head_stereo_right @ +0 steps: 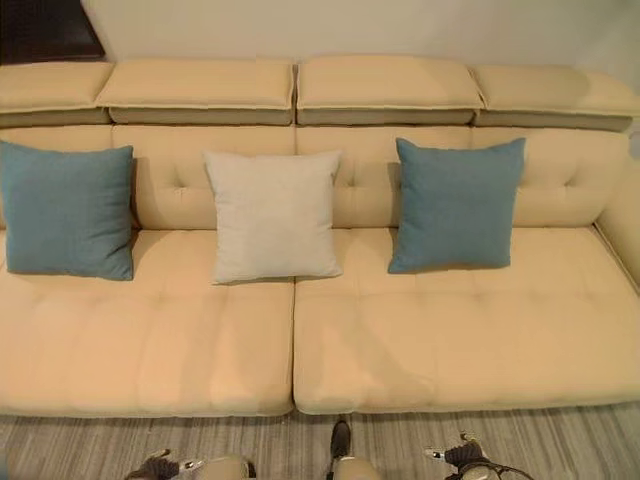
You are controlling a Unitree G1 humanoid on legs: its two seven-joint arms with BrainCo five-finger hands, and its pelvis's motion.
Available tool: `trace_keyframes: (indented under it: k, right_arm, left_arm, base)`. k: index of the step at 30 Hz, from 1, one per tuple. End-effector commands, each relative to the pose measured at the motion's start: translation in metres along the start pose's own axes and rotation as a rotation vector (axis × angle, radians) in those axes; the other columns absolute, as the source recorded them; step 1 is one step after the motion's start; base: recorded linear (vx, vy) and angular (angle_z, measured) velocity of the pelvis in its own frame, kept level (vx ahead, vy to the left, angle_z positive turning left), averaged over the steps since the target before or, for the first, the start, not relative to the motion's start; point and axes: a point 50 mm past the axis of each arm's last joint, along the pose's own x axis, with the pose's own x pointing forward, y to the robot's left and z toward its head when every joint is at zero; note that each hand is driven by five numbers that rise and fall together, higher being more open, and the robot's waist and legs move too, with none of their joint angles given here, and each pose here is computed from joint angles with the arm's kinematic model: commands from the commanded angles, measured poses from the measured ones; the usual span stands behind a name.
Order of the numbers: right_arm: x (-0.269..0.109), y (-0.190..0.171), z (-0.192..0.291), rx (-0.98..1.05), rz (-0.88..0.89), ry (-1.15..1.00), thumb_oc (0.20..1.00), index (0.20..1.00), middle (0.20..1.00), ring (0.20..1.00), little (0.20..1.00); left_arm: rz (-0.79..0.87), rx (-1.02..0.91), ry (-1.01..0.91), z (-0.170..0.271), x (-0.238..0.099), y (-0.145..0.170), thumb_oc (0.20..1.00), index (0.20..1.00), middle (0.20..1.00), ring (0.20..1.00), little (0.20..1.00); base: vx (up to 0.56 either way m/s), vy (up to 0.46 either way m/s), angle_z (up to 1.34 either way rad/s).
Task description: Pick up all the scattered cushions and arrange them neatly on the sofa.
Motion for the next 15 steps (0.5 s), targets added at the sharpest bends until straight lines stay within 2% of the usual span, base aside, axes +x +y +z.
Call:
trace_keyframes:
  k: [1,5,9,15]
  right_arm:
    - [0.0,0.002,0.004,-0.022,0.006,-0.002,1.0,1.0,1.0,1.0,1.0]
    - [0.001,0.004,0.015,-0.037,0.007,-0.029,1.0,1.0,1.0,1.0,1.0]
    - [0.0,0.013,0.026,-0.065,0.029,-0.055,1.0,1.0,1.0,1.0,1.0]
    - [-0.001,0.016,0.021,-0.051,0.031,-0.041,1.0,1.0,1.0,1.0,1.0]
  left_arm:
    - [0.026,0.035,0.006,-0.008,-0.001,0.013,1.0,1.0,1.0,1.0,1.0]
    - [0.025,0.063,-0.007,-0.005,0.0,0.012,1.0,1.0,1.0,1.0,1.0]
    - [0.065,0.095,-0.017,0.0,0.001,0.024,1.0,1.0,1.0,1.0,1.0]
    - [0.067,0.082,0.023,-0.012,-0.001,0.025,1.0,1.0,1.0,1.0,1.0]
  base:
    - [-0.15,0.204,-0.05]
    - [-0.16,0.18,-0.16]
    - [-0.4,0.241,-0.4]
    - [-0.06,-0.131,-0.2]
